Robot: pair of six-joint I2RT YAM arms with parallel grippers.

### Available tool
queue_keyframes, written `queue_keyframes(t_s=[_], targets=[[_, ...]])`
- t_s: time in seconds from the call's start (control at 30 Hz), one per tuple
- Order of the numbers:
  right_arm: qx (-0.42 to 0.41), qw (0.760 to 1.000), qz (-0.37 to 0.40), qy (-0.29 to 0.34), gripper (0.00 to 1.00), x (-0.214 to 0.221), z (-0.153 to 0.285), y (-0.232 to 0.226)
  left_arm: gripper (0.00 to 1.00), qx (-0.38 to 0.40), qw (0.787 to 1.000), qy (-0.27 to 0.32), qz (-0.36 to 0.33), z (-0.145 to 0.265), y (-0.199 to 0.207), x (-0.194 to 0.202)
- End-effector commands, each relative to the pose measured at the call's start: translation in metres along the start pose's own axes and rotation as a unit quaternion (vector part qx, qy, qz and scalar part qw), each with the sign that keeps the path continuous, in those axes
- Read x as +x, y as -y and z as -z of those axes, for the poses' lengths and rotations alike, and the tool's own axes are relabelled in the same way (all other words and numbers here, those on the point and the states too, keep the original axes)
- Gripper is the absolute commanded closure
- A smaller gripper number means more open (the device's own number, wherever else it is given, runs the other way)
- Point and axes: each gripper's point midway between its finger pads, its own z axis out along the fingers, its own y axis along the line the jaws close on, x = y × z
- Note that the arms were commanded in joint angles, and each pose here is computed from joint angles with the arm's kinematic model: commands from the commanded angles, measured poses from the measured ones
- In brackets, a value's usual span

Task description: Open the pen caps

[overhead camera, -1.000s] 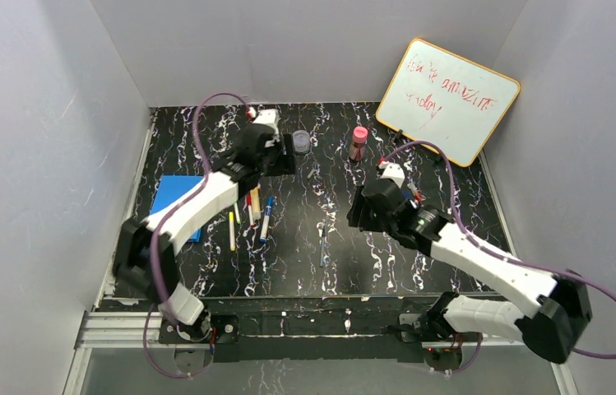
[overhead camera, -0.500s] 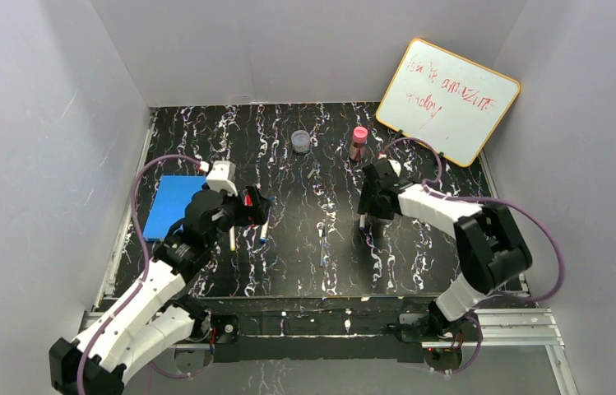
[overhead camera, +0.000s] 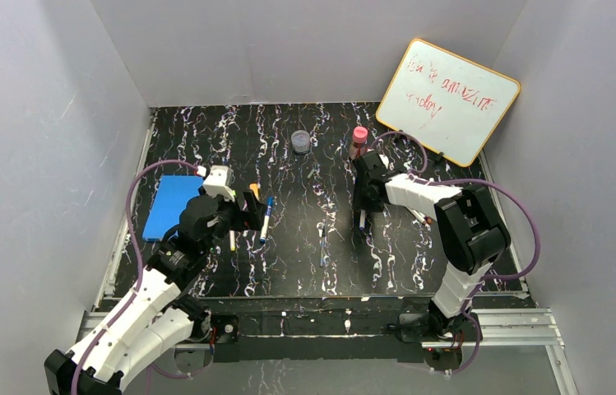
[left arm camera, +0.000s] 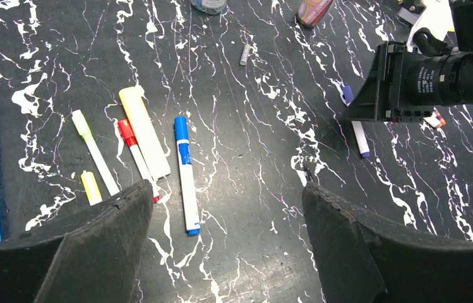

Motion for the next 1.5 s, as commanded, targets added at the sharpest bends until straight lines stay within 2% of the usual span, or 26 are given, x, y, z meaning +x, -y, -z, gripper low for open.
queue_keyframes(t_s=[0.0,0.17,0.4,0.43,0.5,0.53,0.57,0.6,0.63,0.67,0.73,0.8,0.9,1.0,1.27,1.47], targets=[[0.024,1.000,0.016,-0.008,0.52,0.009,0.001,0.014,0.16,-0.003,1.000,0.001,-0.010,0.001,-0.002,0.001],[0.027,0.999,0.023,-0.017,0.61,0.017,-0.002,0.019,0.18,-0.006,1.000,-0.007,-0.014,-0.001,-0.003,0.005],[0.018,0.999,0.032,-0.037,0.92,0.036,-0.003,0.024,0.19,-0.011,1.000,-0.010,-0.016,-0.004,-0.005,0.008],[0.014,0.999,0.032,-0.034,0.97,0.035,0.000,0.023,0.19,-0.009,1.000,-0.011,-0.014,-0.004,-0.005,0.008],[-0.013,0.999,0.030,-0.015,0.99,0.023,0.017,0.014,0.18,0.004,1.000,-0.009,-0.008,-0.006,0.000,0.009],[-0.068,0.997,0.022,0.015,0.99,0.008,0.044,-0.004,0.17,0.027,1.000,-0.007,0.012,-0.009,0.011,0.008],[-0.139,0.989,0.023,0.042,0.99,-0.002,0.073,-0.026,0.16,0.052,0.998,-0.007,0.038,-0.009,0.023,0.003],[-0.233,0.970,0.038,0.062,0.99,-0.004,0.112,-0.051,0.14,0.075,0.995,-0.002,0.059,-0.009,0.036,-0.008],[-0.309,0.946,0.062,0.078,0.99,0.000,0.144,-0.071,0.10,0.116,0.989,-0.001,0.092,-0.006,0.057,-0.023],[-0.386,0.913,0.095,0.094,0.99,0.008,0.184,-0.089,0.08,0.147,0.981,0.026,0.121,-0.005,0.074,-0.050],[-0.469,0.862,0.129,0.141,0.99,0.022,0.239,-0.104,0.05,0.221,0.960,0.031,0.171,-0.011,0.108,-0.070],[-0.527,0.819,0.151,0.170,0.99,0.036,0.272,-0.116,0.09,0.305,0.926,0.012,0.223,-0.019,0.143,-0.075],[-0.565,0.791,0.151,0.179,0.99,0.046,0.289,-0.121,0.14,0.338,0.911,-0.032,0.235,-0.027,0.169,-0.066],[-0.580,0.779,0.141,0.191,0.99,0.044,0.297,-0.122,0.17,0.347,0.907,-0.045,0.234,-0.028,0.176,-0.061],[-0.594,0.771,0.118,0.197,0.99,0.043,0.301,-0.125,0.23,0.359,0.903,-0.050,0.232,-0.018,0.181,-0.058],[-0.596,0.769,0.103,0.206,0.99,0.038,0.305,-0.124,0.34,0.372,0.898,-0.056,0.230,-0.015,0.187,-0.057]])
